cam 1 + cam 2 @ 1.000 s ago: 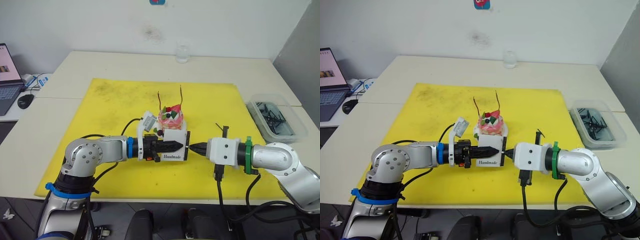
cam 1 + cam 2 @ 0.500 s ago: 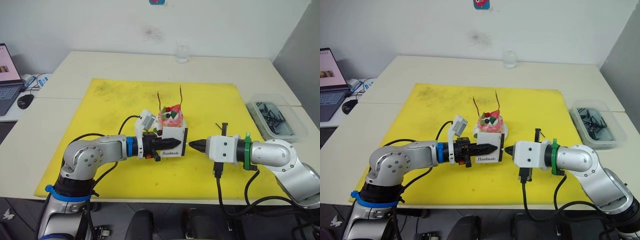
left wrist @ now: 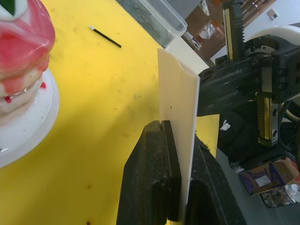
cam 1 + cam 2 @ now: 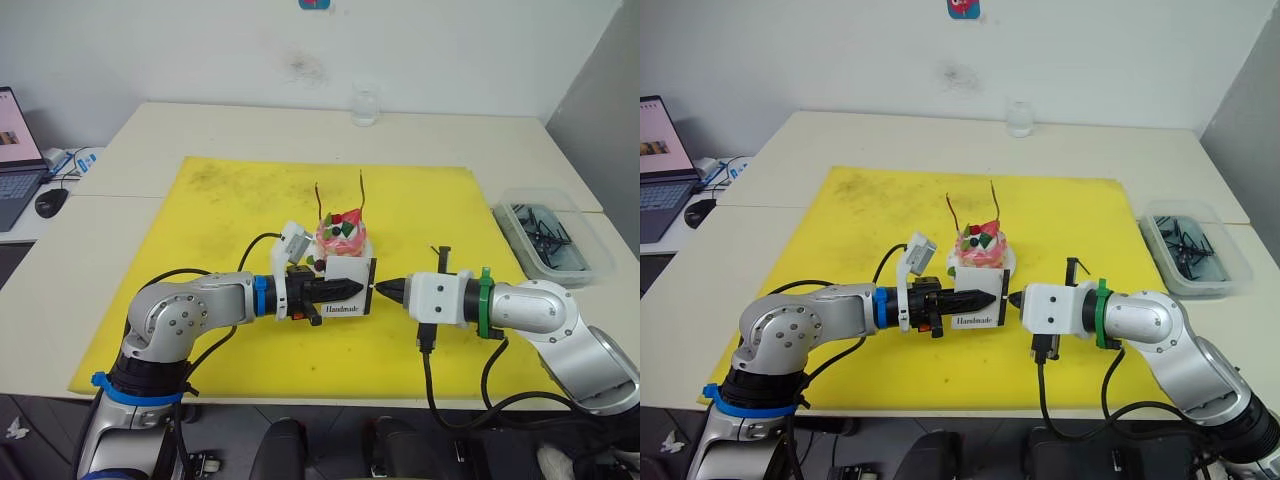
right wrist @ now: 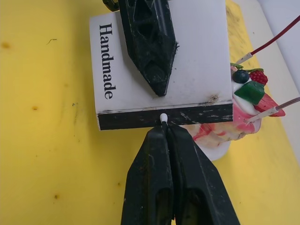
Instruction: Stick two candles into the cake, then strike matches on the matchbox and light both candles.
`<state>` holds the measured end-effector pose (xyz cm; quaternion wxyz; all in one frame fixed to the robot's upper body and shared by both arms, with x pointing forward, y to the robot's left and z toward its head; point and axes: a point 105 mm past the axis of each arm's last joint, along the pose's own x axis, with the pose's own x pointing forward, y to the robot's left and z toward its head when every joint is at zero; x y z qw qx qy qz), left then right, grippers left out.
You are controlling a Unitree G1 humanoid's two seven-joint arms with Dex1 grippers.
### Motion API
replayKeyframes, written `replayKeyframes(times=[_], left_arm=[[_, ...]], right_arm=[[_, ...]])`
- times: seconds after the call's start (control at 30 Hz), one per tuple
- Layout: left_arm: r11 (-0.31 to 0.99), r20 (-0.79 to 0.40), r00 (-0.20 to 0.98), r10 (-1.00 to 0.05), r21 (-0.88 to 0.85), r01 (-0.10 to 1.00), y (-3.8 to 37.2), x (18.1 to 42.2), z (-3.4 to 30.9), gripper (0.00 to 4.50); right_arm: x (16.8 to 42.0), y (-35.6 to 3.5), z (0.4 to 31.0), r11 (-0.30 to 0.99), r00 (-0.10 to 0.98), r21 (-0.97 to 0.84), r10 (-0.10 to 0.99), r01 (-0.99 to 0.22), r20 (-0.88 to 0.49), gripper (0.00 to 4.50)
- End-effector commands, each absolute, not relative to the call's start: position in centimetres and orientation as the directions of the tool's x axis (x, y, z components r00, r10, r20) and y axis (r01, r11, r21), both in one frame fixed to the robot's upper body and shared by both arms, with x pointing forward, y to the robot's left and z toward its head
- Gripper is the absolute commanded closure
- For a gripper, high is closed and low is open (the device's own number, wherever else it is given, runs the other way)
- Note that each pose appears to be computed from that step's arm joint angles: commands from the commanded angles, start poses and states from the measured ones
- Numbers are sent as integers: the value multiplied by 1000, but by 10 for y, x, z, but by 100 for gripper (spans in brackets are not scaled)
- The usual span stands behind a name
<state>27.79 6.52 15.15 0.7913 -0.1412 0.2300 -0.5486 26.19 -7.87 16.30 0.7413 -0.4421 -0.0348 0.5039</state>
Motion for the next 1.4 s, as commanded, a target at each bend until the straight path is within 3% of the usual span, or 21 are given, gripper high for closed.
replayKeyframes(times=[0.03, 0.43, 0.7, 0.83, 1.17, 1.4], left_arm=[[318, -154, 278, -948, -450, 834, 60, 274, 165, 450], [289, -121, 262, -957, -426, 857, 50, 275, 173, 450], [328, -33, 336, -941, -328, 886, 55, 298, 214, 450], [320, -5, 334, -943, -296, 900, 61, 296, 232, 450], [409, -155, 378, -913, -309, 859, 73, 290, 187, 450], [394, -202, 341, -918, -373, 840, 74, 285, 173, 450]], right_arm=[[262, -75, 166, 84, 489, -712, 782, -697, -386, 448], [255, -70, 153, 19, 435, -687, 786, -726, -439, 448], [236, -72, 136, -86, 331, -628, 790, -774, -516, 448], [235, -73, 143, -75, 329, -627, 800, -776, -503, 448], [247, -83, 172, 69, 421, -642, 806, -763, -415, 448], [254, -82, 185, 139, 476, -668, 806, -731, -352, 448]])
